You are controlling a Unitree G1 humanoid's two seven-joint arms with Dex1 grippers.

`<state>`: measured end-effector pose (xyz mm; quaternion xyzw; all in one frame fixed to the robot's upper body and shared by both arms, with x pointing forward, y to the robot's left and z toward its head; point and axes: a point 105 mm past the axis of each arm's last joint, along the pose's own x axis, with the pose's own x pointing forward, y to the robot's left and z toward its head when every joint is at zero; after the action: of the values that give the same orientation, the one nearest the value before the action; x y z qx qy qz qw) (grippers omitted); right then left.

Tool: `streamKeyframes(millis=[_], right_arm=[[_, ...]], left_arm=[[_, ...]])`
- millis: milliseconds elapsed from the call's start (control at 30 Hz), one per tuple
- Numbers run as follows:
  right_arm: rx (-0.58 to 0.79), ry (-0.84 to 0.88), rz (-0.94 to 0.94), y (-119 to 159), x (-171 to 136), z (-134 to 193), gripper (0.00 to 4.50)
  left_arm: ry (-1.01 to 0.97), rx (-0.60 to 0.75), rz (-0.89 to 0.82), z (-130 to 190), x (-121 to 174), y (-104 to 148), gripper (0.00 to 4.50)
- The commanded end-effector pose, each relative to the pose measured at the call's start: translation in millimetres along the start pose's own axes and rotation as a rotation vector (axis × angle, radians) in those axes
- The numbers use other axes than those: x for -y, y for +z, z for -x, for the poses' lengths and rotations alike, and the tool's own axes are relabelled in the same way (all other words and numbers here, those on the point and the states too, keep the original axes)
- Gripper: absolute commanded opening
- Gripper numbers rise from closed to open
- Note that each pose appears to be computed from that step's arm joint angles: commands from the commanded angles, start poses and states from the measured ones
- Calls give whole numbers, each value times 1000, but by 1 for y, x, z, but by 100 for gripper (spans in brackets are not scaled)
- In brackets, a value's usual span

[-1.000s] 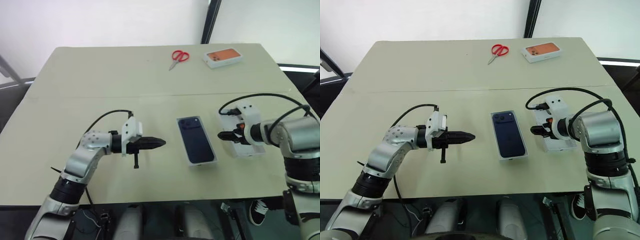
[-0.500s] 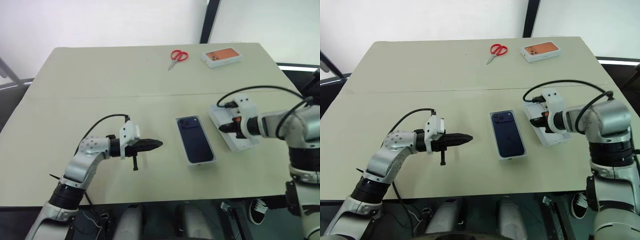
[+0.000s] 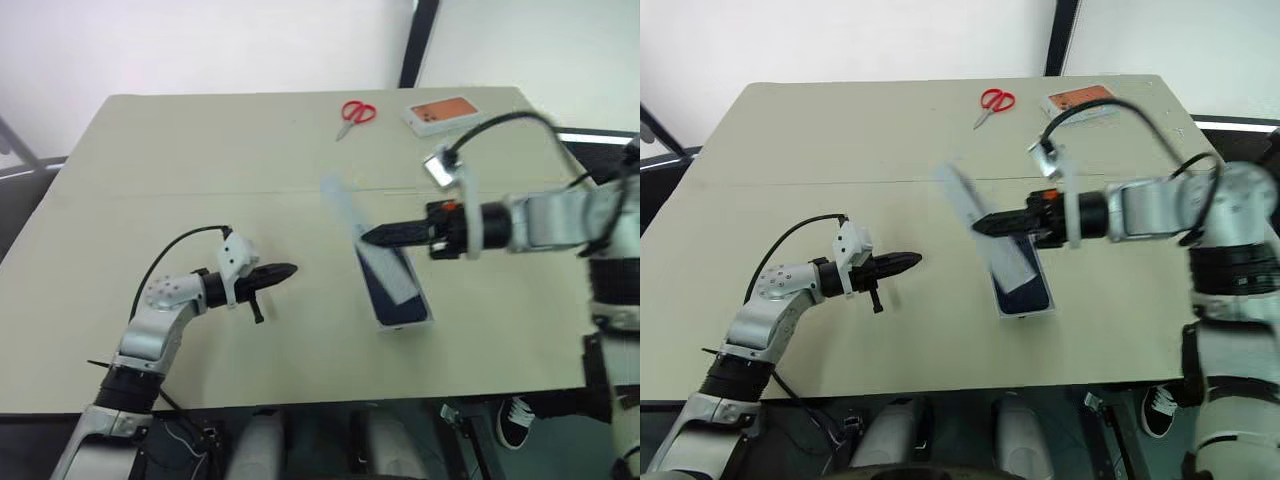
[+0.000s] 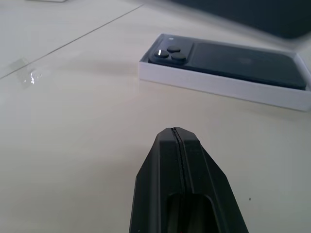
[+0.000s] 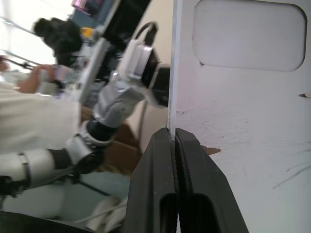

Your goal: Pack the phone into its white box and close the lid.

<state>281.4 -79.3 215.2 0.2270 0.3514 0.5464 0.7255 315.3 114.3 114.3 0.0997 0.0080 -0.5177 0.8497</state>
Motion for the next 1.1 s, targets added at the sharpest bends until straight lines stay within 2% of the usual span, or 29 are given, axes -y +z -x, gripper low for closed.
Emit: streamKeyframes(millis=[33,167,300,400,500,600,667,733,833,933,1100], right_arm=[[95,30,3,7,-8,-13,5],[255,-54,-147,0,9,-38,5],[421,-333,-388,-14,45,-30,5],[450,-377,-419,-16,46,-27,5],[468,-392,-415,-14,45,-23,96],[444,-393,-337,-12,44,-16,244],[395,-388,-209,-7,40,-3,367],[350,-413,-118,-2,39,11,448],[269,-518,3,6,39,38,448],[263,-627,99,20,44,64,448],[223,-709,262,28,48,73,448]], left_arm=[[22,37,-42,2,-6,12,0],[27,41,-48,2,-6,14,0],[15,61,-55,-5,0,21,0],[-6,76,-57,-14,6,24,0],[-26,94,-62,-24,11,28,0],[-34,119,-59,-36,13,34,0],[-43,136,-54,-45,16,38,0],[-59,143,-56,-52,19,40,0],[-88,150,-56,-62,26,44,0],[-122,163,-50,-73,35,47,0],[-130,180,-38,-80,39,51,0]])
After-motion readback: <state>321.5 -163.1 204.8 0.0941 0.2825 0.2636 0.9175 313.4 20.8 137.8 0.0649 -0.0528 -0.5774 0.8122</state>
